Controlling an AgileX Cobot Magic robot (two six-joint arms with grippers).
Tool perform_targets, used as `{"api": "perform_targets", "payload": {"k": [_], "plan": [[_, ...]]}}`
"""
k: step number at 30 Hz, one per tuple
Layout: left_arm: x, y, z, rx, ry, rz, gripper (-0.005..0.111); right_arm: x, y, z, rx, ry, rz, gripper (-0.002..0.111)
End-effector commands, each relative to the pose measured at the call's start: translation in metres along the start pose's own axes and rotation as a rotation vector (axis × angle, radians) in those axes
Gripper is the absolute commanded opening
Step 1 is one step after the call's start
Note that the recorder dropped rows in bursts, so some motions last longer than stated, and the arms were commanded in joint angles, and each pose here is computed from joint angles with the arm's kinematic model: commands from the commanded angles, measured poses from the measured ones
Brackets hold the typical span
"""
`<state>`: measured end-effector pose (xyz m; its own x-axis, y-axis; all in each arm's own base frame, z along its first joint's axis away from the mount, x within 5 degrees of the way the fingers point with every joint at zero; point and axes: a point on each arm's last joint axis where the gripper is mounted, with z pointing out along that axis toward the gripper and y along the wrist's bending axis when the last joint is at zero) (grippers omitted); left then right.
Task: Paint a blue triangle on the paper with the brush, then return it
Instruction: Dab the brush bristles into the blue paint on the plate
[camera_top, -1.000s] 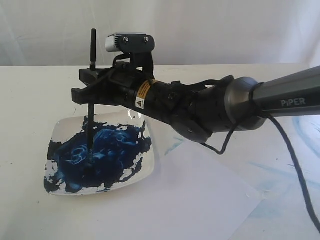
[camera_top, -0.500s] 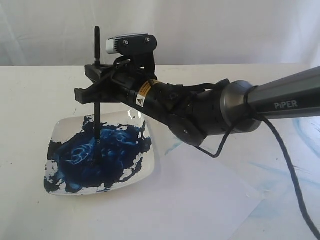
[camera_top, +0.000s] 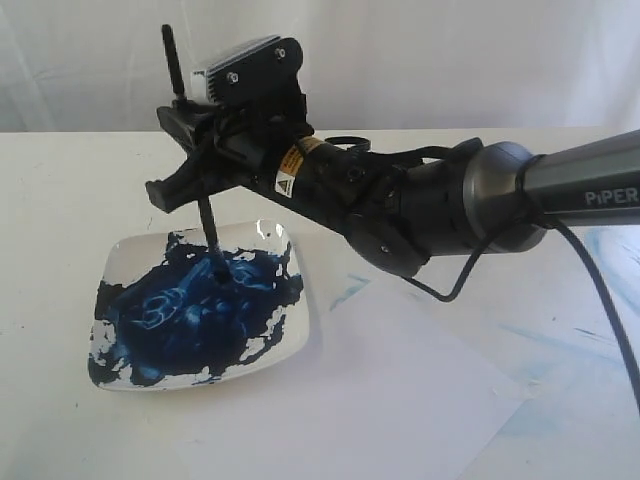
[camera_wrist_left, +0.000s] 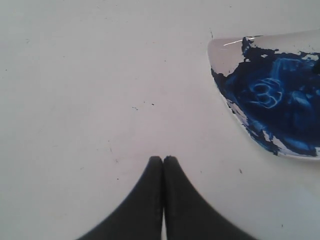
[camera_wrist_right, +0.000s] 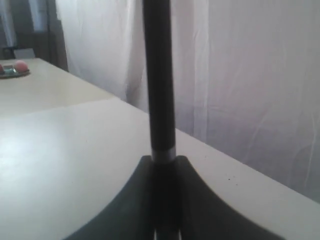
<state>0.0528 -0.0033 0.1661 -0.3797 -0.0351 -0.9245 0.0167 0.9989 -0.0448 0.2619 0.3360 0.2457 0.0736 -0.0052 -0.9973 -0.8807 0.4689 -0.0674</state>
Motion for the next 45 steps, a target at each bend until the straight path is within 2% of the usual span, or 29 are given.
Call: {"api": "perform_targets", "payload": {"k": [1, 4, 10, 15, 19, 26, 29, 34, 39, 45], "plan": [[0.001, -0.001, 0.0, 0.008, 0.002, -0.003, 0.0, 0.008, 0.002, -0.001, -0.027, 0.118, 0.015, 0.0], [0.001, -0.001, 0.0, 0.008, 0.002, -0.003, 0.0, 0.007, 0.004, -0.001, -0.032, 0.112, 0.173, 0.0], [0.001, -0.001, 0.0, 0.008, 0.002, -0.003, 0.0, 0.008, 0.013, -0.002, -0.101, 0.139, 0.307, 0.0], [0.001, -0.001, 0.0, 0.008, 0.002, -0.003, 0.0, -0.009, 0.02, -0.002, -0.212, -0.029, 0.361, 0.0], [0.001, -0.001, 0.0, 0.008, 0.002, -0.003, 0.0, -0.007, 0.02, -0.002, -0.202, -0.014, 0.36, 0.0], [0.001, -0.001, 0.0, 0.008, 0.002, -0.003, 0.0, 0.014, 0.011, -0.002, -0.069, 0.194, 0.335, 0.0], [0.001, -0.001, 0.0, 0.008, 0.002, -0.003, 0.0, 0.018, 0.008, -0.003, -0.05, 0.232, 0.253, 0.0], [0.001, -0.001, 0.0, 0.008, 0.002, -0.003, 0.0, 0.016, 0.005, -0.002, -0.031, 0.206, 0.125, 0.0], [0.001, -0.001, 0.0, 0.008, 0.002, -0.003, 0.0, 0.01, 0.001, -0.002, 0.015, 0.16, 0.126, 0.0], [0.001, -0.001, 0.0, 0.008, 0.002, -0.003, 0.0, -0.01, 0.003, -0.004, -0.018, 0.029, 0.11, 0.0]]}}
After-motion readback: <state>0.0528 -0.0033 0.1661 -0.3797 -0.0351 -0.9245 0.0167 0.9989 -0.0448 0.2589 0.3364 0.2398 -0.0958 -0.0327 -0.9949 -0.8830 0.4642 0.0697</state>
